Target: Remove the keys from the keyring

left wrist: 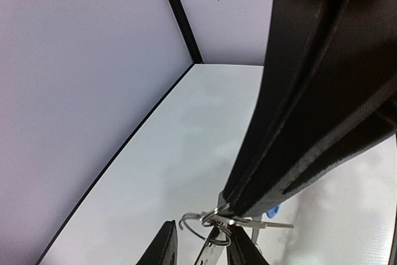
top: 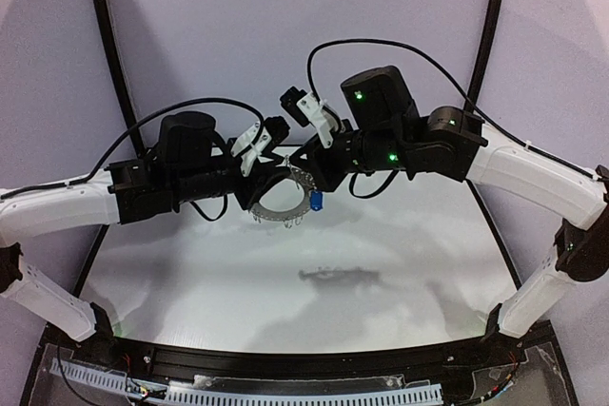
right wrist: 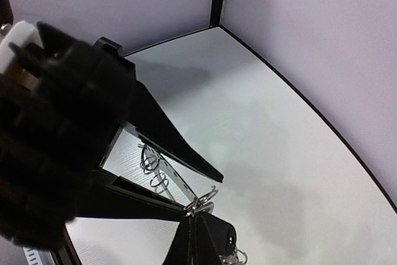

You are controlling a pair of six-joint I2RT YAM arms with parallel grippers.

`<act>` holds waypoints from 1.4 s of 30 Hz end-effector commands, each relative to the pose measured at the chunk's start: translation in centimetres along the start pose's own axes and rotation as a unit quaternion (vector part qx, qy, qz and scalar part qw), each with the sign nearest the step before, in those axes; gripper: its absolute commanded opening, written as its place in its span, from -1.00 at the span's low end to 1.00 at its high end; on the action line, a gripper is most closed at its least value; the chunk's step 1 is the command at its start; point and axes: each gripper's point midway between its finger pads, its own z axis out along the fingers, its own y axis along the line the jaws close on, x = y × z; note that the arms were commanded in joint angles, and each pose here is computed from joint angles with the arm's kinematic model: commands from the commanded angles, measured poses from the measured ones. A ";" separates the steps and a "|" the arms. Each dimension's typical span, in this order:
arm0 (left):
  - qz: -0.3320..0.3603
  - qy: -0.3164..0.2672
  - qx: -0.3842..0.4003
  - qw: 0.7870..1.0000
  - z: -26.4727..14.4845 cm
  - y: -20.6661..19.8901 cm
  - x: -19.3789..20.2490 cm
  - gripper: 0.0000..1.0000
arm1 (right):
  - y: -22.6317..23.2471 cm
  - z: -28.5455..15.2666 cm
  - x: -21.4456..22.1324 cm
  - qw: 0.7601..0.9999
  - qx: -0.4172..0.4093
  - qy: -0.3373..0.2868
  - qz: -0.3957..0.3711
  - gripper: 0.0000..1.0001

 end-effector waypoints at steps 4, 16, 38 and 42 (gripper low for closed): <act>-0.008 -0.010 -0.044 0.999 -1.2 1.8 -0.5 -0.45 | 0.2 -0.3 -1.7 1.000 -0.002 -0.020 0.024 -1.00; -0.008 -0.041 -0.021 0.999 -1.1 1.0 -1.5 -0.62 | 1.8 0.4 -1.8 0.998 -0.045 -0.017 0.030 -1.00; 0.046 -0.053 0.026 0.997 -3.7 -1.3 0.0 -0.98 | -2.2 0.8 1.0 0.997 0.040 0.032 0.055 -1.00; 0.052 -0.056 0.037 0.996 -4.0 -1.6 -0.2 -0.98 | -2.5 1.5 1.9 0.995 0.022 0.052 0.086 -1.00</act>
